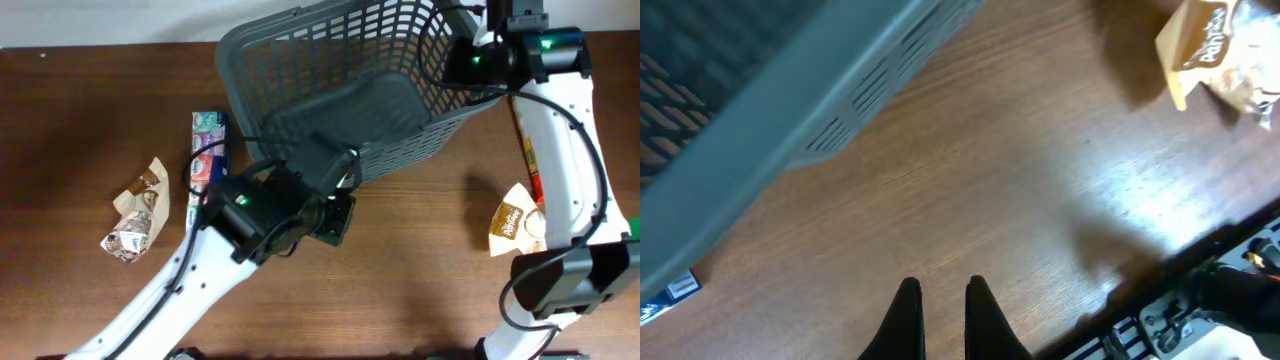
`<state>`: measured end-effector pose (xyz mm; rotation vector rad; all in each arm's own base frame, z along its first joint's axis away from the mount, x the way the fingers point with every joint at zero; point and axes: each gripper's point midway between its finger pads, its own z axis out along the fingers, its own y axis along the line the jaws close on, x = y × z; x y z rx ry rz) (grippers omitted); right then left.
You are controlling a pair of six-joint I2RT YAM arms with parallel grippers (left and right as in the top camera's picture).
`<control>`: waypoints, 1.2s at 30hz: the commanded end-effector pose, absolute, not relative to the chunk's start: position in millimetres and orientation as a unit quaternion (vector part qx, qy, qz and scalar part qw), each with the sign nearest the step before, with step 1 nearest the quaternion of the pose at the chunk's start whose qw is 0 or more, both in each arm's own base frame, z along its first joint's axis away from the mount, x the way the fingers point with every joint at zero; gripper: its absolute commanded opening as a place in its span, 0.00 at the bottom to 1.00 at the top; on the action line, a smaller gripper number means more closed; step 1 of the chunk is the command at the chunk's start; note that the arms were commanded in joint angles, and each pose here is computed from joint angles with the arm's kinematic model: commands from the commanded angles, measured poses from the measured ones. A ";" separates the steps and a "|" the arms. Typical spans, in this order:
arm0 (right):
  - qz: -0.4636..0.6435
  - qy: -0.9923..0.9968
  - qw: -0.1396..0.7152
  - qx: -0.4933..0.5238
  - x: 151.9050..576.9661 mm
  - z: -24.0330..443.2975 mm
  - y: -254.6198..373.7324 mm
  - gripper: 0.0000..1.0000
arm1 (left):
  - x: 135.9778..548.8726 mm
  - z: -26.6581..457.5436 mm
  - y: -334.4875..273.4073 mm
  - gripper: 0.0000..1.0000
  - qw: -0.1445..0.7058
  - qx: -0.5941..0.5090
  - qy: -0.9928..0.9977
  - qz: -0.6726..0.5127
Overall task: Pack container
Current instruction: 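Grasp the basket rims with both grippers and lift it, then lower the basket back onto the table center and release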
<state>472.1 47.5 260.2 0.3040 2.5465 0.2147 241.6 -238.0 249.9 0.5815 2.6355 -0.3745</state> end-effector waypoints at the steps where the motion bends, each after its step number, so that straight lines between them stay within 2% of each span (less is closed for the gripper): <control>1: 0.071 0.951 0.280 0.106 474.6 258.5 48.3 0.04 | 248.3 245.4 -239.7 0.02 0.206 0.203 0.950 -0.121; 15: 0.051 0.958 0.262 0.103 465.8 252.5 42.3 0.04 | 266.6 241.5 -237.1 0.02 0.229 0.190 0.950 -0.094; 36: 0.006 0.978 0.196 0.076 433.6 236.4 30.8 0.04 | 303.1 240.0 -180.5 0.02 0.237 0.111 0.964 -0.051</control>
